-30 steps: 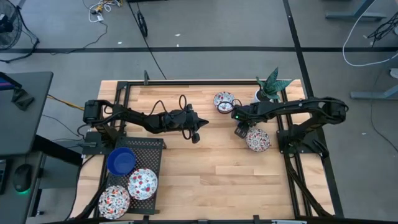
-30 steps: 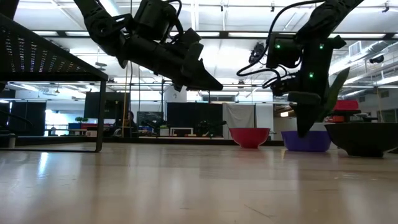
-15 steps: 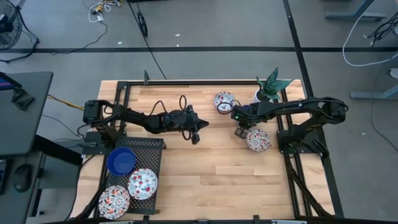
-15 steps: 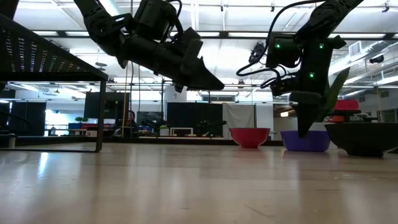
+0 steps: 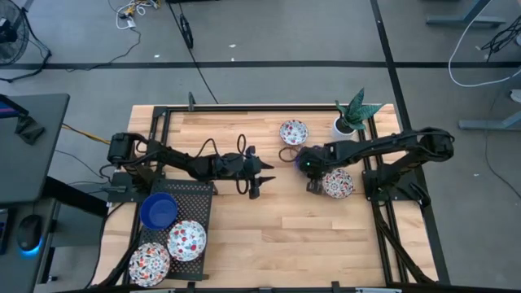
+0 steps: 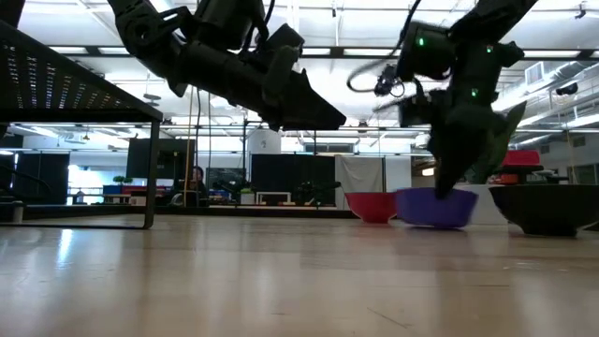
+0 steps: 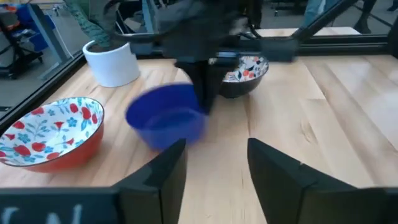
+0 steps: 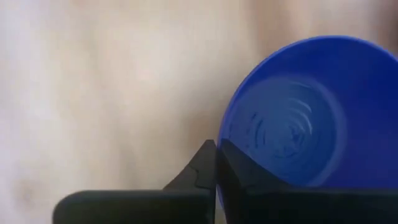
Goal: Pick & Place Mini bowls
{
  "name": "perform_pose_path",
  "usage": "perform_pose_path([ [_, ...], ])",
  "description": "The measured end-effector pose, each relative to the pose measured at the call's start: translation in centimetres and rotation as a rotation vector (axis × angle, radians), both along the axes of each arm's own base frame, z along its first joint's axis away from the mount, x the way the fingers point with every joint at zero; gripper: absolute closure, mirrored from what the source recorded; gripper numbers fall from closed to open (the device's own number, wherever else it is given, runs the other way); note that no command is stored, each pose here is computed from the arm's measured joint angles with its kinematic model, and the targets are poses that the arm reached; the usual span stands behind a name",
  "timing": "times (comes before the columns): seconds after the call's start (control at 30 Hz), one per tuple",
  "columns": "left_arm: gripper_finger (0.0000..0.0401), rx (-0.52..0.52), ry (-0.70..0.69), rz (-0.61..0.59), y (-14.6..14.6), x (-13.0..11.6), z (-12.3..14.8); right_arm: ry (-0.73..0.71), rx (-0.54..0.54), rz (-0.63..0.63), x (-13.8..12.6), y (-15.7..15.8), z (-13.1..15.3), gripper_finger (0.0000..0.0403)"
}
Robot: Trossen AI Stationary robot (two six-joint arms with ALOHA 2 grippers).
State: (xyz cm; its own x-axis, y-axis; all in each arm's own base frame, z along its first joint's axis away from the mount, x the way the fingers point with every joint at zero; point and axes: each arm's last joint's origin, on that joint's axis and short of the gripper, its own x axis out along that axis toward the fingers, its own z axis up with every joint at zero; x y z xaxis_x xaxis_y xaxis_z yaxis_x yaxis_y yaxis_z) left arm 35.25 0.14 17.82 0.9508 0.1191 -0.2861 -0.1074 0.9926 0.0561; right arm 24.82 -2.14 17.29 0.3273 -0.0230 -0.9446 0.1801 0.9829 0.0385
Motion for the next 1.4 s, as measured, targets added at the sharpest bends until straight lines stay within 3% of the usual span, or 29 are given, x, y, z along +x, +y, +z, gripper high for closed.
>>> perform_pose_path([
  [0.13, 0.0212, 0.011, 0.020, -0.028, -0.5, 0.0, -0.2, -0.126, 0.060, 0.217, 1.1, 2.1, 0.4, 0.0397],
  [0.3, 0.0208, 0.034, 0.025, -0.198, -1.4, -0.1, -0.2, -0.192, 0.157, 0.533, 1.2, 4.9, 0.7, 0.0398],
  [0.47, 0.0208, 0.000, -0.001, -0.375, -2.4, -0.1, 0.0, -0.255, 0.299, 0.659, 1.2, 6.5, 1.1, 0.0398],
  [0.73, 0.0208, -0.033, -0.071, -0.550, -3.7, -0.1, 0.6, -0.499, 0.517, 0.863, 2.3, 7.6, 2.6, 0.0398],
  [1.07, 0.0208, -0.114, -0.063, -0.577, -4.6, -0.3, 0.7, -0.665, 0.531, 0.941, 3.2, 7.3, 3.7, 0.0398],
  [1.4, 0.0223, -0.145, -0.074, -0.684, -5.0, -0.4, 0.8, -0.699, 0.515, 0.911, 3.5, 6.5, 4.0, 0.0398],
])
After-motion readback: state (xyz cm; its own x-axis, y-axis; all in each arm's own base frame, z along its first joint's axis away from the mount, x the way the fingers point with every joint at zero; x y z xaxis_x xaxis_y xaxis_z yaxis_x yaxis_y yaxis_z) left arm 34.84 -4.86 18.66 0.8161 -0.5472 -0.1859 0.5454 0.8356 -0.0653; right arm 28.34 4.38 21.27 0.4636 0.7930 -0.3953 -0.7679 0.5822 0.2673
